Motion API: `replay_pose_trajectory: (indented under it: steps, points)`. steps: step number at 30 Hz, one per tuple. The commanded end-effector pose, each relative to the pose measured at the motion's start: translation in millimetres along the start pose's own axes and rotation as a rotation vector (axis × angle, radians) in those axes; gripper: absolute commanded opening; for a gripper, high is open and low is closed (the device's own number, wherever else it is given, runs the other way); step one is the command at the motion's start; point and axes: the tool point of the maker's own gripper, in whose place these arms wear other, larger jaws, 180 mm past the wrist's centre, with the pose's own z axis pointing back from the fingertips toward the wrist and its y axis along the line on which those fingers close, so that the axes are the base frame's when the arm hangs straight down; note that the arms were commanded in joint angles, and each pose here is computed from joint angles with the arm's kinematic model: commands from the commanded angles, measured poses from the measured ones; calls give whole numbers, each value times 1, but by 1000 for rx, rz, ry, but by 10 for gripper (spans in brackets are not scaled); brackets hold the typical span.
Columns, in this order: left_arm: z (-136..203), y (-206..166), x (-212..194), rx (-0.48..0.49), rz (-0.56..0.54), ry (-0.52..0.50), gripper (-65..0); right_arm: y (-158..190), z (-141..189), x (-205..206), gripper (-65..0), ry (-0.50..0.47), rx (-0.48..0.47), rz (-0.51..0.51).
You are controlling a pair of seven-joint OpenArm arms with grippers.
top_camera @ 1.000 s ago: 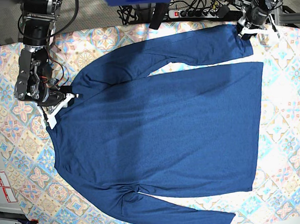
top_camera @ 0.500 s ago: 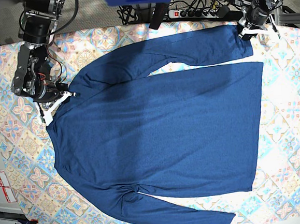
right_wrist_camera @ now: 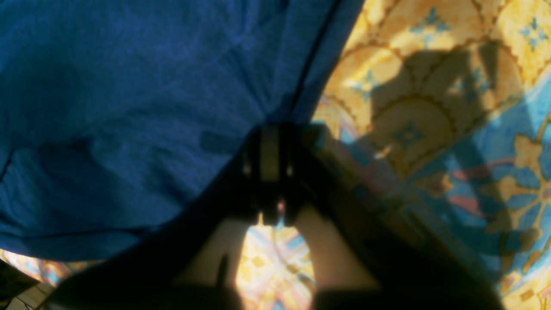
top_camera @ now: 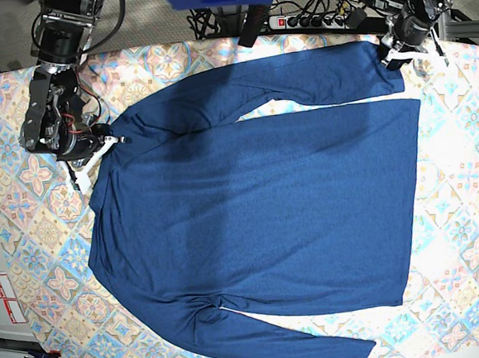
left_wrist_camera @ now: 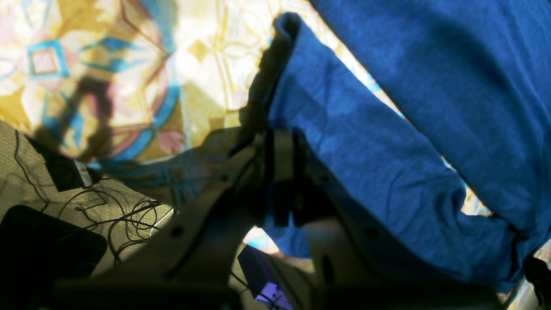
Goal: Fold the T-shirt properly
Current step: 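Adjust the right gripper's grip on the shirt's shoulder edge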
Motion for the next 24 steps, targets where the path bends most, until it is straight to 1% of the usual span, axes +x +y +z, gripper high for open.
replay_pose_trajectory:
  steps: [1, 12, 15, 20, 22, 24]
  points:
    - [3, -1, 7, -8, -14, -21, -650, -5, 5, 8, -650, -15, -14, 9]
    - [0, -6, 11, -19, -16, -27, -650, -3, 4, 7, -646, -11, -11, 12]
    - [0, -7, 11, -20, -17, -26, -650, -4, 3, 0, -604, 4, -13, 10]
    - [0, -7, 11, -20, -18, -27, -650, -5, 2, -3, -490, 10, -13, 9]
    - [0, -7, 11, -20, -18, -26, -650, -5, 2, -3, -470, 10, -13, 9]
    - [0, -7, 11, -20, -18, -26, -650, -4, 2, -3, -467, 11, -11, 9]
